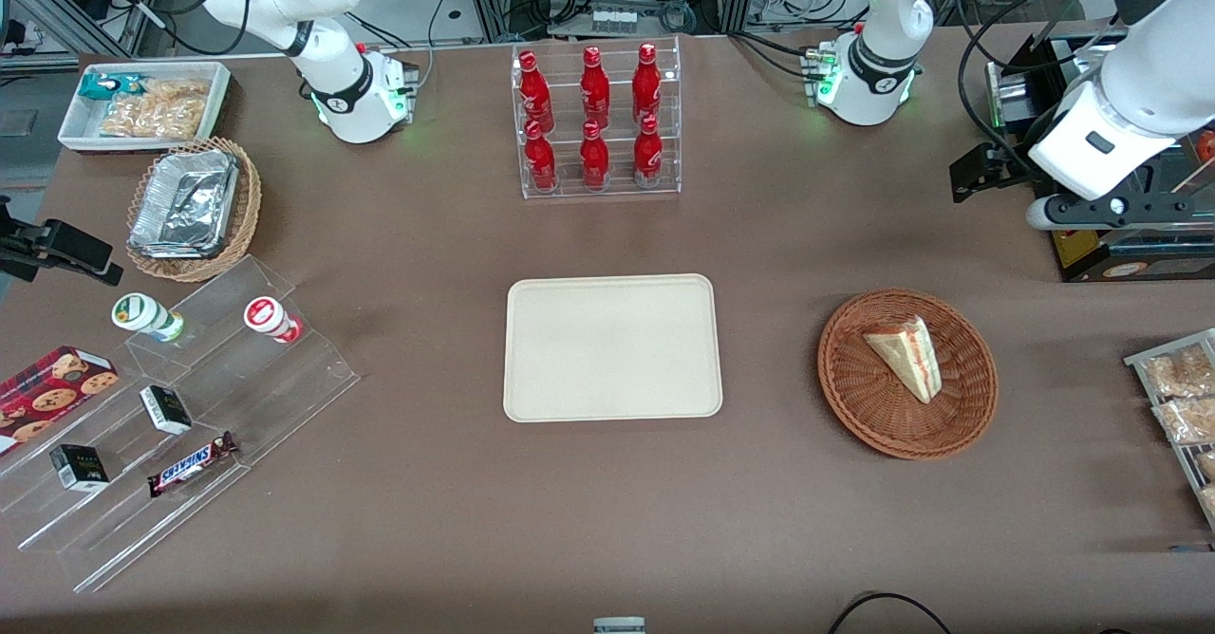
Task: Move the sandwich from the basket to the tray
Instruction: 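Move the left gripper over the wicker basket holding the sandwich, then lower the left gripper and grasp the wrapped sandwich in the basket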
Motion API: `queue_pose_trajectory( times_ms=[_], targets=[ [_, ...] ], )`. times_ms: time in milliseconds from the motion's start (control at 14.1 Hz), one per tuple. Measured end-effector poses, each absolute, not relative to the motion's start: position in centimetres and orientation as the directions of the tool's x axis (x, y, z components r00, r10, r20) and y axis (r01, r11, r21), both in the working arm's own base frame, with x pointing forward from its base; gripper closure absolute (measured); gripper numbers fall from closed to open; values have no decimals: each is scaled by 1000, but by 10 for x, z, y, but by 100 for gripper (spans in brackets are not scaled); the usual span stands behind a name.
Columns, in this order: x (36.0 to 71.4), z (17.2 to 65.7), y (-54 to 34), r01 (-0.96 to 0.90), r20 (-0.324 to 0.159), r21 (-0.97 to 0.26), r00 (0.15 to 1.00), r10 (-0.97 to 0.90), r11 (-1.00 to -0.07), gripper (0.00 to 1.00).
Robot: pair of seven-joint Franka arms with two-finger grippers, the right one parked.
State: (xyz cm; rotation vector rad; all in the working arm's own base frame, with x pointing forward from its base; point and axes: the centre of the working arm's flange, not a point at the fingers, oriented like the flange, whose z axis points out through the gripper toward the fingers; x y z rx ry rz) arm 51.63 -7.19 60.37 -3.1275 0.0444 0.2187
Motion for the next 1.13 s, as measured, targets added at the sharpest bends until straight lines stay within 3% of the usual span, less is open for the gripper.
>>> queue_pose_trajectory(
  times_ms=[283,496,637,850,1133],
  targets=[
    [523,590,-62,-64,-171,5,983,-64,-998,0],
    [544,541,-61,-66,-255,11,965,-67,-998,0],
    [563,500,-60,-65,-278,13,958,-66,-998,0],
    [579,441,-56,-72,-271,-12,960,-66,-997,0],
    [577,370,-46,-44,-205,-15,978,-40,-999,0]
  ],
)
